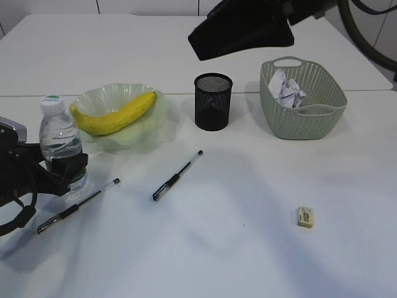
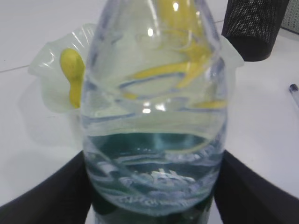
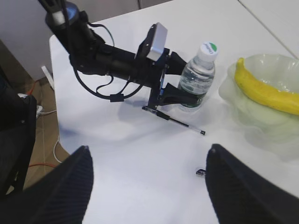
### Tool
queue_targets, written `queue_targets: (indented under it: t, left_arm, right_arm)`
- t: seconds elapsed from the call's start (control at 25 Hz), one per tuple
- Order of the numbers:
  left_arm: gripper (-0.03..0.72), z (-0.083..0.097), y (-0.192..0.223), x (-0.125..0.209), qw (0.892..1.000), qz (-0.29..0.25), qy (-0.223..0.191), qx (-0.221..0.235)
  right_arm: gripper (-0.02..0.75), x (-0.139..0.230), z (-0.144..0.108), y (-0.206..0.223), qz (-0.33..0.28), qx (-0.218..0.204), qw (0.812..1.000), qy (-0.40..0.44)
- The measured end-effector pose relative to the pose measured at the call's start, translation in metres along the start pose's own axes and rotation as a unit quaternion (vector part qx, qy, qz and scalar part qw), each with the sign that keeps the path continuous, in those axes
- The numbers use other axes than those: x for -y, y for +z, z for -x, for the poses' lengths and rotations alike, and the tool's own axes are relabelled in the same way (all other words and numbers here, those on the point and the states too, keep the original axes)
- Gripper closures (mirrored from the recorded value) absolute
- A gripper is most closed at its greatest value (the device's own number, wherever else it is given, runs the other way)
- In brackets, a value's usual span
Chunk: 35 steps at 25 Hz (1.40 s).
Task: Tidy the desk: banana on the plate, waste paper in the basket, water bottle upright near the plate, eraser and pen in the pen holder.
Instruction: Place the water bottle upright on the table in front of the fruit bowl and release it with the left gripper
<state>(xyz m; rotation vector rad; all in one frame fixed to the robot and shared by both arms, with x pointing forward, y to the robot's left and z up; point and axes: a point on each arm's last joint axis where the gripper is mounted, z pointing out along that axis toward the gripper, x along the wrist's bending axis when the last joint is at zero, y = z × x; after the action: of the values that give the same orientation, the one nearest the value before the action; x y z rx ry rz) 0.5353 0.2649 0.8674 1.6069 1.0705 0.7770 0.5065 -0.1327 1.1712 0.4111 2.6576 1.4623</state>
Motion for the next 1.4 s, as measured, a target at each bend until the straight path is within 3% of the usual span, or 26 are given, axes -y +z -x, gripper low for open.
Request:
queue_targets:
  t: [0.16,0.68,1.4]
  left_arm:
    - [0.084,0.000,-0.002,0.002,1.000,-0.004,-0.005,-0.005]
    - [0.076,0.000,-0.004,0.004,1.000,-0.009,-0.008,-0.009]
    - [0.074,0.021,-0.061,0.013,0.998,-0.050,-0.036,-0.030]
  right_arm:
    - [0.188,0.000,0.000,0.000,0.000,0.001,1.000,0.000]
    - [0.192,0.000,0.000,0.000,0.000,0.001,1.000,0.000]
    - [0.192,0.000,0.001,0.000,0.002,0.003,1.000,0.000]
